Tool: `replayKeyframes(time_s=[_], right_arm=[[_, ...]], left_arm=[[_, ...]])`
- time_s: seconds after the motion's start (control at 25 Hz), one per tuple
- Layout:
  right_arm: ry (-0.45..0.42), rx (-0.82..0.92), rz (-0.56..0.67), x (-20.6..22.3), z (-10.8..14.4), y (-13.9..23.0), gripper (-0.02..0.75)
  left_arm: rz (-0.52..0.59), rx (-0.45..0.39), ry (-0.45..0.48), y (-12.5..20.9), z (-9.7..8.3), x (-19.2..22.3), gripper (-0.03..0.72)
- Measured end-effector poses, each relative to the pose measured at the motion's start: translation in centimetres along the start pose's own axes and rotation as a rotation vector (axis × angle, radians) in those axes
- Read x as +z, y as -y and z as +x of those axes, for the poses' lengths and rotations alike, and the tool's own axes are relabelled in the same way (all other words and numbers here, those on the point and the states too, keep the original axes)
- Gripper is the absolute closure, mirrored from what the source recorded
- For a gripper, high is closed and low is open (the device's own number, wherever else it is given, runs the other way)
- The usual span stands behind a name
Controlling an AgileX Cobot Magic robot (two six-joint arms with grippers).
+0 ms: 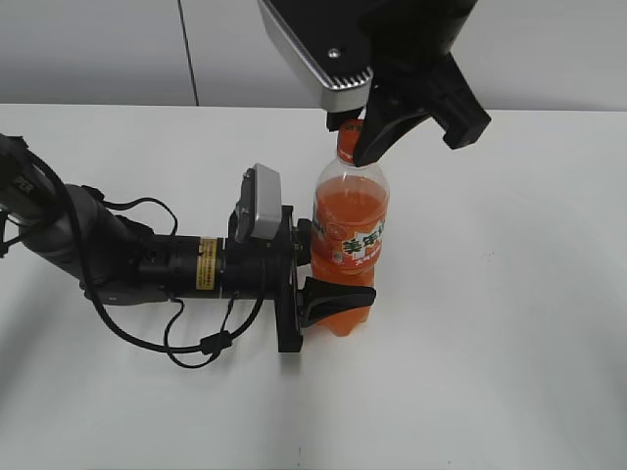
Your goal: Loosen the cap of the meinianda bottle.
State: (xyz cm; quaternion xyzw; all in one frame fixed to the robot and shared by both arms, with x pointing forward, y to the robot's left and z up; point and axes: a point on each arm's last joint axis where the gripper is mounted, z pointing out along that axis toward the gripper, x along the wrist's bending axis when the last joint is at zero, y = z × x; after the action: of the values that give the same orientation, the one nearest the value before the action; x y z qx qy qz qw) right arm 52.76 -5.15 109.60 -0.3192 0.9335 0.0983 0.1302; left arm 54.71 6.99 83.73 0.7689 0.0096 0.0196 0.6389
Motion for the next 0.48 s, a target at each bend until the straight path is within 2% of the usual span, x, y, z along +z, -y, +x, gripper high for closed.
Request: replayKeyframes(time_s=[0.48], right_arm=[[0.000,0.023,-0.029,-0.01,0.00,-0.26,0.451]], left_arm=[[-0.001,0.005,0.007,0.01,-0.02,-0.08,0.294]])
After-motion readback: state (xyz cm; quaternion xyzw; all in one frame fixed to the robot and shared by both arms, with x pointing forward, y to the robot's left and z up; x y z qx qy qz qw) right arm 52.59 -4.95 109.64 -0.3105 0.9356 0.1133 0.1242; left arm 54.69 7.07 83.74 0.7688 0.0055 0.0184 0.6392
